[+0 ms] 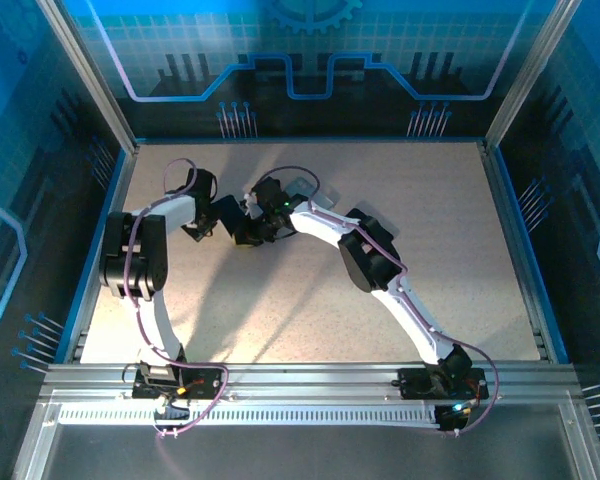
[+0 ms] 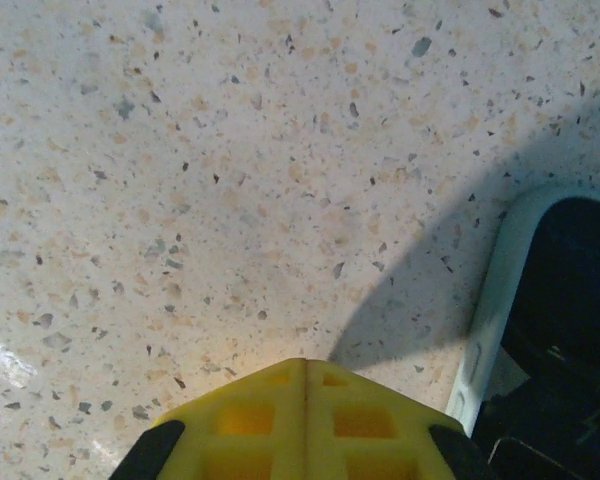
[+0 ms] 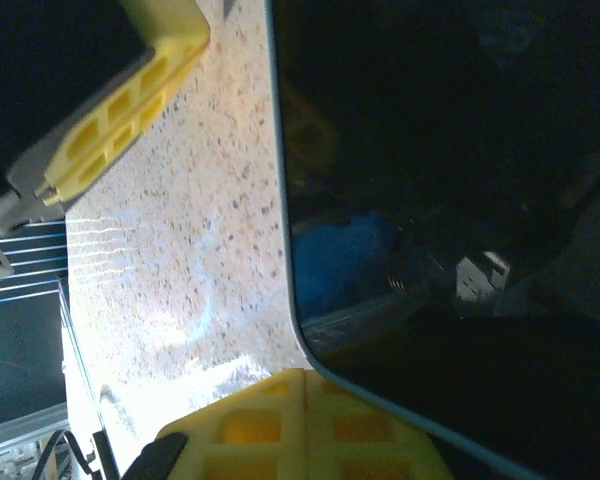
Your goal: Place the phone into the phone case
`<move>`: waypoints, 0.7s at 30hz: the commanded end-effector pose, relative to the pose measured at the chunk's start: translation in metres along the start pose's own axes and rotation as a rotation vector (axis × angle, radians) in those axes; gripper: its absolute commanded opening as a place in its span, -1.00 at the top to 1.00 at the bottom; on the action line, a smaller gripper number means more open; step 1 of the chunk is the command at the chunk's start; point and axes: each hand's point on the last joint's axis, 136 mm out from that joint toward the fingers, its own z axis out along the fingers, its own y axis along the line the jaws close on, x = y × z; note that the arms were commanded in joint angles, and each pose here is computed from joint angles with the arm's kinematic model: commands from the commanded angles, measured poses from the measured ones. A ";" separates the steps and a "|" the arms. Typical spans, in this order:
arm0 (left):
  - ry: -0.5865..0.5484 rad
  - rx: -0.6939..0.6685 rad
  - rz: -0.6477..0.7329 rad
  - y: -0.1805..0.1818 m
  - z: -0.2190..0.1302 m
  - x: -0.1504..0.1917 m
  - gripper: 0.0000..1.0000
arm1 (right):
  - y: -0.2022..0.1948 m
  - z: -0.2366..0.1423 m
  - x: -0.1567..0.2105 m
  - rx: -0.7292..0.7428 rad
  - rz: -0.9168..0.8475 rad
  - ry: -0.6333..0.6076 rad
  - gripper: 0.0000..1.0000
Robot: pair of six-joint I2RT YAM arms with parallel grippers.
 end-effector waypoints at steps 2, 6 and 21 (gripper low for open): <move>-0.019 0.045 -0.023 -0.011 -0.009 -0.007 1.00 | -0.010 0.007 -0.034 0.019 -0.073 -0.121 0.97; -0.044 0.037 -0.008 -0.021 -0.008 -0.019 1.00 | -0.011 0.009 -0.038 0.020 -0.080 -0.130 0.97; -0.054 0.036 0.016 -0.026 -0.013 -0.025 1.00 | 0.030 -0.059 -0.036 -0.019 -0.142 -0.221 0.60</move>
